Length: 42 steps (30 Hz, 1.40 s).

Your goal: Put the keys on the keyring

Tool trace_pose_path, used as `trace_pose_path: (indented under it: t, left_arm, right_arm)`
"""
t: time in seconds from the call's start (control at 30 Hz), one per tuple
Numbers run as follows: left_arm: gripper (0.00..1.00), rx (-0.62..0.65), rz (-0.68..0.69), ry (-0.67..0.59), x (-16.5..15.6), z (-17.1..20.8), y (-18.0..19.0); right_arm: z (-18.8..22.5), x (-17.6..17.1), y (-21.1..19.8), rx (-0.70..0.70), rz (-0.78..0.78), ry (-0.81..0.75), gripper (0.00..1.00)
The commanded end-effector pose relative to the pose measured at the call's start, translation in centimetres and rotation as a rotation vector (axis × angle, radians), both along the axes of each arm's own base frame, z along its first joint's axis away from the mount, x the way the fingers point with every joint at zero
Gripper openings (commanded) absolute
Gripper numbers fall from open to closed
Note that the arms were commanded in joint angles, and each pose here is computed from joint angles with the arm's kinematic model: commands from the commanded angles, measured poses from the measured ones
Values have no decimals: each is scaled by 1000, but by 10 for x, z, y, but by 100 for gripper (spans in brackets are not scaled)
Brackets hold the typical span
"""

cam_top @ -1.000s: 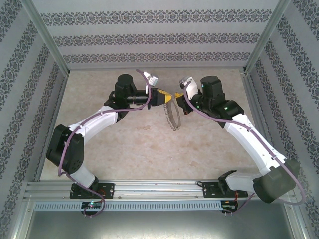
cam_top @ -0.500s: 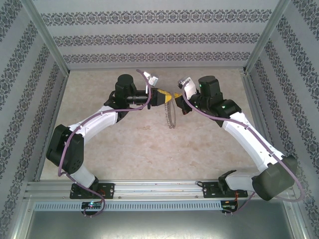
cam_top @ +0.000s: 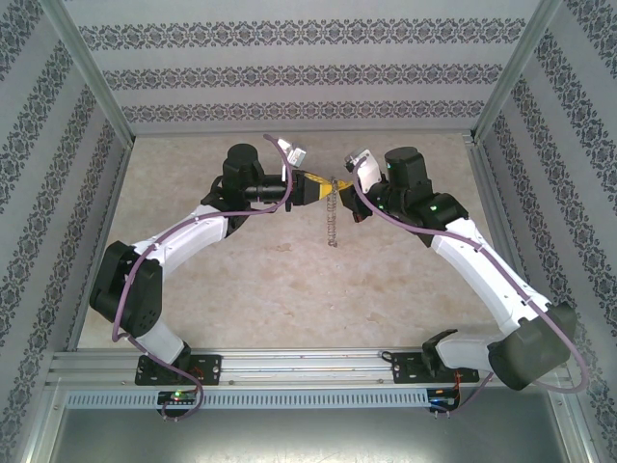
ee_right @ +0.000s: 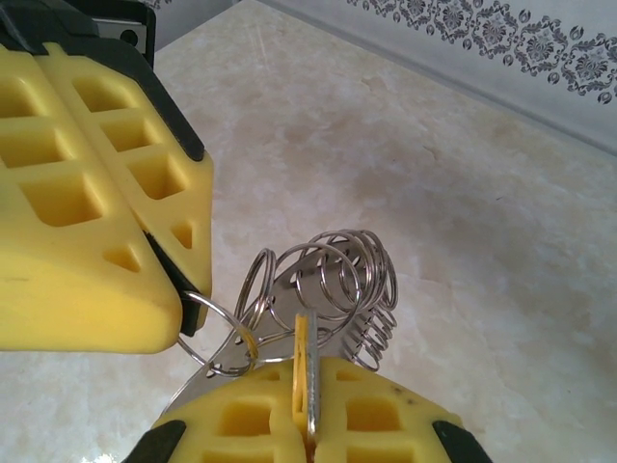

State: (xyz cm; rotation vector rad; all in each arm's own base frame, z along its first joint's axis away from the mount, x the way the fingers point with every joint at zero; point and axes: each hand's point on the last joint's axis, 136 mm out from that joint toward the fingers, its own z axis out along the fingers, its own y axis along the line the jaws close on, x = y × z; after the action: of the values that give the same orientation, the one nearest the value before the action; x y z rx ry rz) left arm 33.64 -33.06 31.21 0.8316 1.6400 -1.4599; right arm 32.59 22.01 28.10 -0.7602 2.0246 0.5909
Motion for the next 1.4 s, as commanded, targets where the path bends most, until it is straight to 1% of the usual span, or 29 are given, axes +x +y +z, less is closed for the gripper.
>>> trace_pose_path:
  t: [0.0, 0.3, 0.5, 0.77, 0.87, 0.9, 0.93, 1.07, 1.13, 1.27, 1.37]
  left_arm:
    - [0, -8, -64, -44, -16, 10, -6]
    - [0, 53, -51, -41, -16, -3, -4]
    - [0, 70, -57, -47, -16, -4, -5]
    - [0, 89, -67, -36, -19, -12, -6]
    - [1, 94, -51, -35, -17, -13, -5]
    - [9, 95, -42, -37, -16, -12, -5]
    - [20, 98, -32, -37, -14, -13, -4]
    - [43, 103, 45, -52, -6, -11, 2]
    - [50, 99, 88, -56, -3, -10, 8]
    - [60, 82, 154, -64, 1, -6, 21]
    - [74, 75, 209, -71, 2, -3, 33]
  right_arm:
    - [30, 3, -2, 25, -2, -76, 0]
    - [34, 5, -13, -66, -36, -104, 0]
    - [33, 8, -8, -148, -38, -123, 0]
    - [40, 13, -5, -176, -39, -145, 0]
    - [40, 16, -5, -185, -42, -146, 0]
    - [41, 16, -4, -184, -42, -147, 0]
    - [42, 16, -4, -183, -44, -149, 0]
    - [42, 18, -5, -188, -48, -148, 0]
    - [43, 19, -6, -188, -51, -147, 0]
    - [42, 22, -7, -187, -56, -141, 0]
    - [40, 25, -8, -186, -61, -131, 0]
